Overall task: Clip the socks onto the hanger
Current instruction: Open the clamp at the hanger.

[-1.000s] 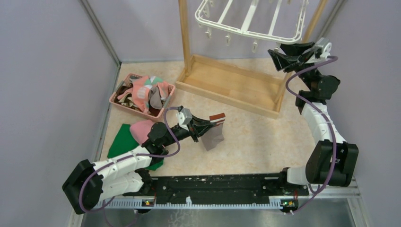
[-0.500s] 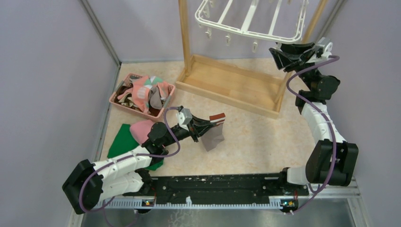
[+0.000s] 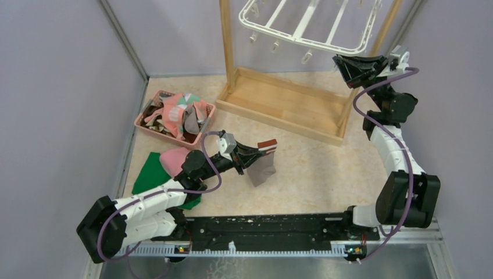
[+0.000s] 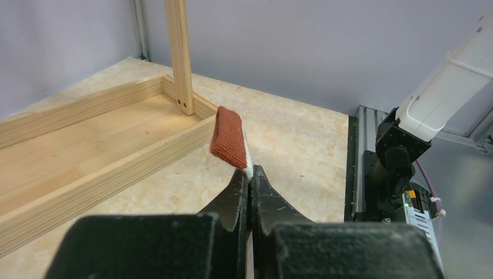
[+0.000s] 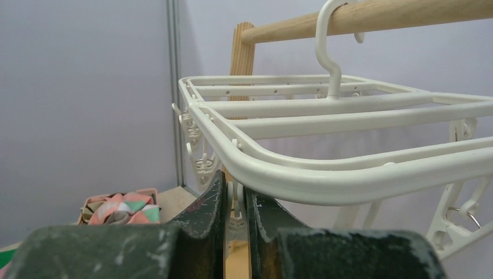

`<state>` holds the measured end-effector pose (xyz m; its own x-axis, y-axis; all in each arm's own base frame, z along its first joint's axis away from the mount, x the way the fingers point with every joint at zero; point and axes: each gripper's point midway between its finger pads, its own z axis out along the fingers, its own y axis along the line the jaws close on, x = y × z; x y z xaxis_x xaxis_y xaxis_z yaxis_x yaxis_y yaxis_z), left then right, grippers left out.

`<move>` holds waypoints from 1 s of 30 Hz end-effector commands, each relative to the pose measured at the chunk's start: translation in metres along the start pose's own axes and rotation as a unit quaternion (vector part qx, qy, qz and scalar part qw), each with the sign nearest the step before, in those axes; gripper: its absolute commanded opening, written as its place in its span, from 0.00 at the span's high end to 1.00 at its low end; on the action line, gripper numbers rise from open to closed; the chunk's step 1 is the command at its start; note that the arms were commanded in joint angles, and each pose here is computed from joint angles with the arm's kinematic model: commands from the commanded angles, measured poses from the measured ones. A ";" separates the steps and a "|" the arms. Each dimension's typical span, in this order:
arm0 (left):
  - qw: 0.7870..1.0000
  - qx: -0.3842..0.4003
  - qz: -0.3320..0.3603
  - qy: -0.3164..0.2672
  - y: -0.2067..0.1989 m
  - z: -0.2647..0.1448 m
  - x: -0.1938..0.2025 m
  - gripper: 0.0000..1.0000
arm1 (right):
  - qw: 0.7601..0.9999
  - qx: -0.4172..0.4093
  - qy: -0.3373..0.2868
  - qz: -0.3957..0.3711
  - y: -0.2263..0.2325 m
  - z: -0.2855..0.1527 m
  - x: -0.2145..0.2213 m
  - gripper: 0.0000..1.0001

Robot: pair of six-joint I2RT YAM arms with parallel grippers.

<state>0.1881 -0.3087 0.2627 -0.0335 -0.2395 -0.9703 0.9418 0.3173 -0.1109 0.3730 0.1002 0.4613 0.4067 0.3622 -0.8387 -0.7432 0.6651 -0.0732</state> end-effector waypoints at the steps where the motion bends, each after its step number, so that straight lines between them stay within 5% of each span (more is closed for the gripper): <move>1: 0.999 0.008 0.017 -0.035 -0.001 0.007 -0.023 1.00 | 1.000 -0.010 -0.026 0.002 0.010 0.010 -0.027 1.00; 10: 0.995 0.076 -0.027 -0.062 -0.016 0.046 -0.064 1.00 | 0.998 0.005 -0.010 0.060 0.019 0.013 -0.026 1.00; 18: 0.983 0.171 -0.048 -0.041 -0.007 0.098 -0.062 1.00 | 0.997 0.012 -0.007 0.077 0.026 0.009 -0.028 1.00; 30: 0.964 0.259 0.059 -0.020 0.024 0.158 -0.066 1.00 | 0.993 -0.016 -0.008 0.113 0.035 0.008 -0.019 1.00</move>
<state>0.2691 -0.4246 0.3411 -0.0692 -0.2682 -0.9609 0.9946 -0.0936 -0.0455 0.3552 0.1156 0.4700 0.2225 0.4951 -0.8398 -0.8006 0.5844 0.1325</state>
